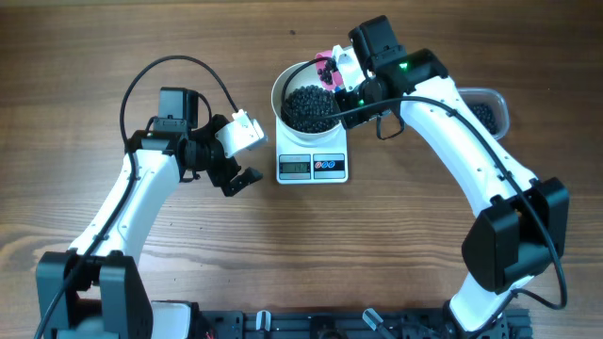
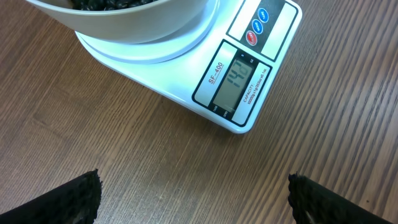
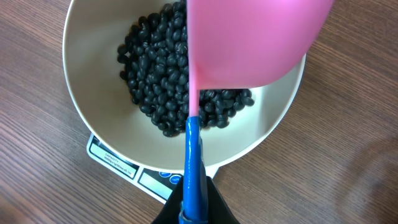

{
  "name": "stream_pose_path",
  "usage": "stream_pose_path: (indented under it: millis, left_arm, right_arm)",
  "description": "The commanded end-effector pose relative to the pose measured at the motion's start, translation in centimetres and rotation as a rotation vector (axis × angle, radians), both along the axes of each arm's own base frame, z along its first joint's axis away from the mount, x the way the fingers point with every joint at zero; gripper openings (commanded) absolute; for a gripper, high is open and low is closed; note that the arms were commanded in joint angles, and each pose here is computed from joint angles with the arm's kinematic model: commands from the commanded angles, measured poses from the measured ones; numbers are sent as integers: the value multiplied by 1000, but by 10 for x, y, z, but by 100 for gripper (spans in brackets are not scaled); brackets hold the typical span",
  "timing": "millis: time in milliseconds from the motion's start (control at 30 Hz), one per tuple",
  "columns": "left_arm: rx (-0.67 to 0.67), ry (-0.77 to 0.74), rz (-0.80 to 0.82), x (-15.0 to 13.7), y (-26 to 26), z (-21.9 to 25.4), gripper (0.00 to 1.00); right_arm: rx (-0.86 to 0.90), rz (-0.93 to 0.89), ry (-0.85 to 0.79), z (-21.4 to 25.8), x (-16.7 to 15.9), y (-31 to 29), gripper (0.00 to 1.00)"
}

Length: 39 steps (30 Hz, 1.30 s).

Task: Scoop item into bowl and weigh 150g on scale
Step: 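Tilt the scoop over the bowl to trickle beans in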

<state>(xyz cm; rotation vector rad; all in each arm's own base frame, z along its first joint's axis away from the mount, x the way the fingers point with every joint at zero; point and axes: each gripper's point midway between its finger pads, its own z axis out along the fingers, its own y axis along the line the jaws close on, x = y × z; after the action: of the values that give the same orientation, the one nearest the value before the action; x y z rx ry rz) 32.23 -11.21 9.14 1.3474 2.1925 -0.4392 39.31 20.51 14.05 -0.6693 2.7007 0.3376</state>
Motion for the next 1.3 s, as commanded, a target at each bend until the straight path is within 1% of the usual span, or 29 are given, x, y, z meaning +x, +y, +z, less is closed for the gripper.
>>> stream_pose_path:
  millis: [0, 367, 500, 800, 1267]
  left_arm:
    - [-18, 13, -13, -3, -2, -3, 100]
    - [-18, 13, -12, -3, -2, -3, 100]
    - [-18, 13, -12, -3, -2, -3, 100]
    - [-18, 13, -12, -3, -2, -3, 100]
    - [-12, 9, -11, -2, -1, -3, 100]
  right_arm:
    - [-17, 5, -29, 7, 0, -3, 4]
    - [-20, 5, -33, 7, 1, -4, 4]
    - [-62, -11, -51, 6, 5, -11, 4]
    - [-115, 33, -82, 6, 5, -12, 4]
    - [-74, 54, -66, 6, 0, -2, 4]
